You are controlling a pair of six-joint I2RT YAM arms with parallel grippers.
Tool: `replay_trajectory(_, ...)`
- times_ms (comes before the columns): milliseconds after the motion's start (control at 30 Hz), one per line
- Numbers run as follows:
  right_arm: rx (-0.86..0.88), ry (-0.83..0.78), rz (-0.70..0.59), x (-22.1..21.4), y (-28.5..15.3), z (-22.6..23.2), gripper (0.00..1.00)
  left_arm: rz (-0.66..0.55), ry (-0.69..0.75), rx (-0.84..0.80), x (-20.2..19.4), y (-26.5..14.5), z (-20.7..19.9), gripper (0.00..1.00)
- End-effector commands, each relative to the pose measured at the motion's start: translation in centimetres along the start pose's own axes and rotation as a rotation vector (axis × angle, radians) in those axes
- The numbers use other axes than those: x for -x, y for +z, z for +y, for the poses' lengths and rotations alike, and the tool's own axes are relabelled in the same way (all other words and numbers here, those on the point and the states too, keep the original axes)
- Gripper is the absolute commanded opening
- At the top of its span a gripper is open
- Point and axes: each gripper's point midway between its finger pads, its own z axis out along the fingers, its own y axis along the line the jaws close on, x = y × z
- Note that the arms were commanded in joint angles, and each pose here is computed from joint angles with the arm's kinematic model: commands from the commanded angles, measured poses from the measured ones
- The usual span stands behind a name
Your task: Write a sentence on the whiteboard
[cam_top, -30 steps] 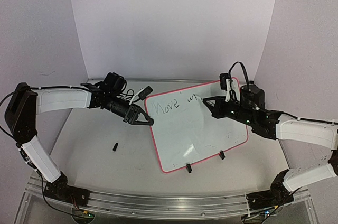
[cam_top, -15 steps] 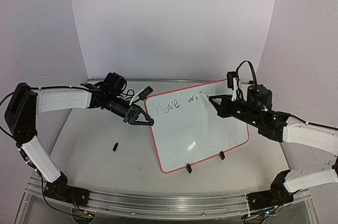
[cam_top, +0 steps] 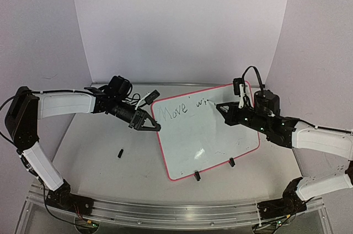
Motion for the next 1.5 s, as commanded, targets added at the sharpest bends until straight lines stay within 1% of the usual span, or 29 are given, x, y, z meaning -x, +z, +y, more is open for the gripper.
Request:
replay_trajectory(0,-0.002,-0.015,-0.011,0.6,0.4,0.0,0.00,0.003,0.089,-0.019,0.7,0.2,-1.5,0.00)
replay_trajectory(167,-0.033,-0.012,-0.011,0.3,0.5,-0.6,0.00,0.003,0.090,-0.019,0.7,0.1,-1.4,0.00)
replay_trajectory(333,-0.100,0.003,-0.047,0.9,-0.1,-1.8,0.00,0.004,0.088,-0.018,0.7,0.2,-1.4,0.00)
replay_trajectory(500,-0.118,0.008,-0.053,1.0,-0.3,-2.1,0.00,0.004,0.088,-0.019,0.7,0.2,-1.4,0.00)
replay_trajectory(700,-0.086,0.001,-0.055,1.1,-0.6,-1.6,0.00,0.005,0.089,-0.018,0.7,0.2,-1.4,0.00)
replay_trajectory(933,-0.005,-0.003,-0.111,2.8,-2.3,0.1,0.00,0.003,0.091,-0.021,0.8,0.2,-1.5,0.00)
replay_trajectory(1267,-0.002,-0.031,-0.093,3.3,-0.5,0.5,0.00,0.003,0.093,-0.018,0.8,0.1,-1.6,0.00)
replay_trajectory(1467,-0.007,-0.041,-0.104,3.6,-0.1,0.5,0.00,0.002,0.094,-0.019,0.8,0.1,-1.6,0.00)
